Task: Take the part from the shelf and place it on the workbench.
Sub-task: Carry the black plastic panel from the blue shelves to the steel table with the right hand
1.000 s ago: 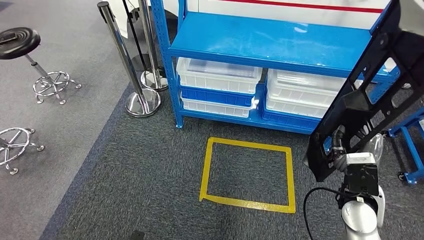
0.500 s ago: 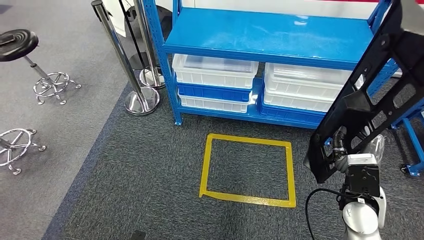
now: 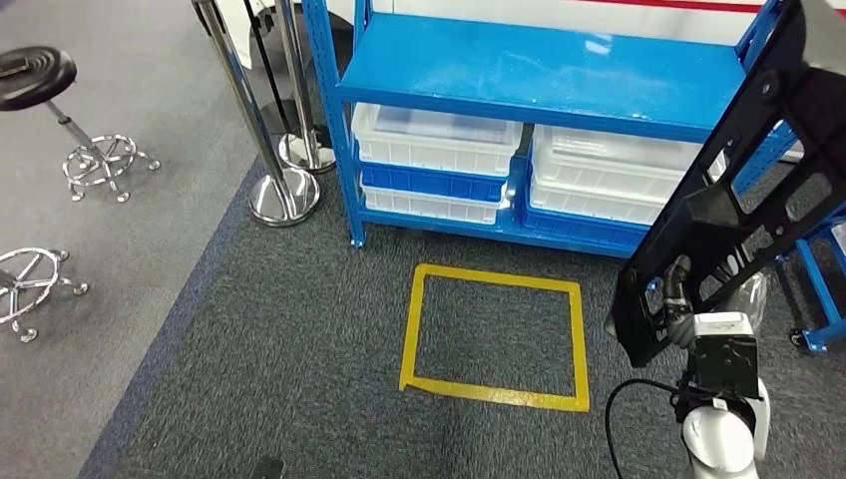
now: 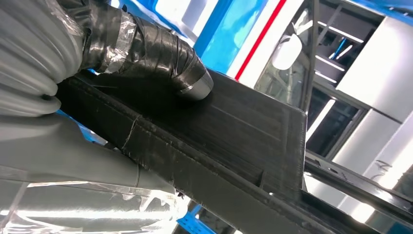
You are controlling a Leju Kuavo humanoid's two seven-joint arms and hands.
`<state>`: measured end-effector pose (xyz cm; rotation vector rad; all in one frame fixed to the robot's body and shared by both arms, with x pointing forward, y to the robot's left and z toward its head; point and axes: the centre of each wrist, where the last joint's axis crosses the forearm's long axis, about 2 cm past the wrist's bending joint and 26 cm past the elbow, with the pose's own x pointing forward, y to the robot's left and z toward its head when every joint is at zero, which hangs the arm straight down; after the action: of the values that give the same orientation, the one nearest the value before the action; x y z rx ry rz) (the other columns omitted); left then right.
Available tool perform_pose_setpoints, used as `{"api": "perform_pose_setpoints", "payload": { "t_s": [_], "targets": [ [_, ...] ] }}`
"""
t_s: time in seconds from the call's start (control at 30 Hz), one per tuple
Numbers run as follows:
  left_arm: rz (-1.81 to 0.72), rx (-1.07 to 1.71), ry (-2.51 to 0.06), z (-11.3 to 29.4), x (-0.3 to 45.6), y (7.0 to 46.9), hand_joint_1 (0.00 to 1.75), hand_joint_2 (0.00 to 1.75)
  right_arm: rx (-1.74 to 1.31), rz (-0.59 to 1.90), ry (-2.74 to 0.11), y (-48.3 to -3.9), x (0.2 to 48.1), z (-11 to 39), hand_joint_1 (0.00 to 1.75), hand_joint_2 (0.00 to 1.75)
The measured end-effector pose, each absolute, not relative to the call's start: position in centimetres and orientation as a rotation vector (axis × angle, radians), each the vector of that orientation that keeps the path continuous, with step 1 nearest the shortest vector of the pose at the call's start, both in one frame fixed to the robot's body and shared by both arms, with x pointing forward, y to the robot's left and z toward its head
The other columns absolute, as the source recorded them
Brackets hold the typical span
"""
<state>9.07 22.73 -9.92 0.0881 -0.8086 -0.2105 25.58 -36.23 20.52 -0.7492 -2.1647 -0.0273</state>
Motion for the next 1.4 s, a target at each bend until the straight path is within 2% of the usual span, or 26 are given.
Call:
{"api": "perform_pose_setpoints", "payload": {
  "t_s": [1.4],
  "targets": [
    [-0.225, 0.078, -0.779, -9.93, 9.05, 22.71, 0.00, 1.75, -0.749, -0.028, -2.162, -36.21, 25.86, 20.59, 1.75, 1.75]
  ]
}}
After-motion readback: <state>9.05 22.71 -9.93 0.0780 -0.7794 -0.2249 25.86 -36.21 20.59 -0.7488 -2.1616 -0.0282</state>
